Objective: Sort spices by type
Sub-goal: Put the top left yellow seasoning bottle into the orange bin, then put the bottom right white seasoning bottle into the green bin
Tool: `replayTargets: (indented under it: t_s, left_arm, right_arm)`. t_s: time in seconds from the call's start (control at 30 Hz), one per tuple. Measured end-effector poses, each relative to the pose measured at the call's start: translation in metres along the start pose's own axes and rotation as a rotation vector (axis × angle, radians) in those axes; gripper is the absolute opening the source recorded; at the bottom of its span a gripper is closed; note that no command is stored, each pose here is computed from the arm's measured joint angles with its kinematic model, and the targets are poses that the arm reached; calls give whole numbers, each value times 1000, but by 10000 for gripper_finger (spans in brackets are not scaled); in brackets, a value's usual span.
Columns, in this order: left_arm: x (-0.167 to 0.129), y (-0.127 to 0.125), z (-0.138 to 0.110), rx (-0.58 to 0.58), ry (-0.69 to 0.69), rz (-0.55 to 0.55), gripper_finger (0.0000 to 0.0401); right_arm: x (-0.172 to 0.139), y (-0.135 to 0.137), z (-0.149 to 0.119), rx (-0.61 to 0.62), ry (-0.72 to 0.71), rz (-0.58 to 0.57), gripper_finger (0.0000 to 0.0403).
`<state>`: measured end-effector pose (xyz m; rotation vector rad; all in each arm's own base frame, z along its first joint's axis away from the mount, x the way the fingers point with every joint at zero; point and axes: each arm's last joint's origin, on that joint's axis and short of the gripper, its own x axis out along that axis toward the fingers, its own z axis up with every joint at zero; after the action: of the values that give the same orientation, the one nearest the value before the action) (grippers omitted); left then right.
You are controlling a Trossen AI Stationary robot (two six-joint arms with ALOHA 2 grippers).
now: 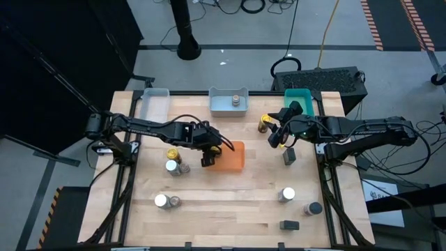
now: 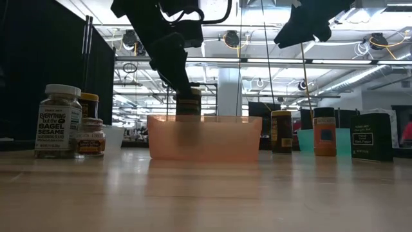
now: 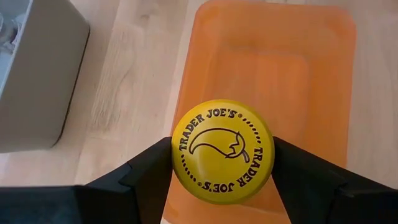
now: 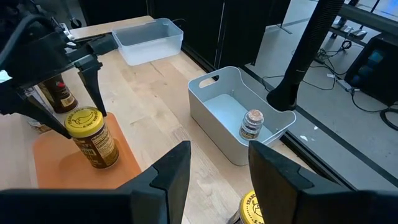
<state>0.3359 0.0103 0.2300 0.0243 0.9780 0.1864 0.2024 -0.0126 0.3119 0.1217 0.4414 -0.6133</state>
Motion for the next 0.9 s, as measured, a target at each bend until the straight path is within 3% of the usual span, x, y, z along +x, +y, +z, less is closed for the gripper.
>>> replayTargets:
  t_s: [0.33, 0.63, 0.9]
  left_arm:
    - [0, 0, -3, -16, 34, -8, 253]
    - [0, 0, -4, -15, 41, -3, 308]
    - [-14, 2, 5, 29, 89, 6, 316]
  right_arm:
    - [0, 0, 0, 2, 0, 0, 144]
    - [0, 0, 0, 4, 0, 0, 144]
    - [0, 0, 0, 8, -3, -5, 144]
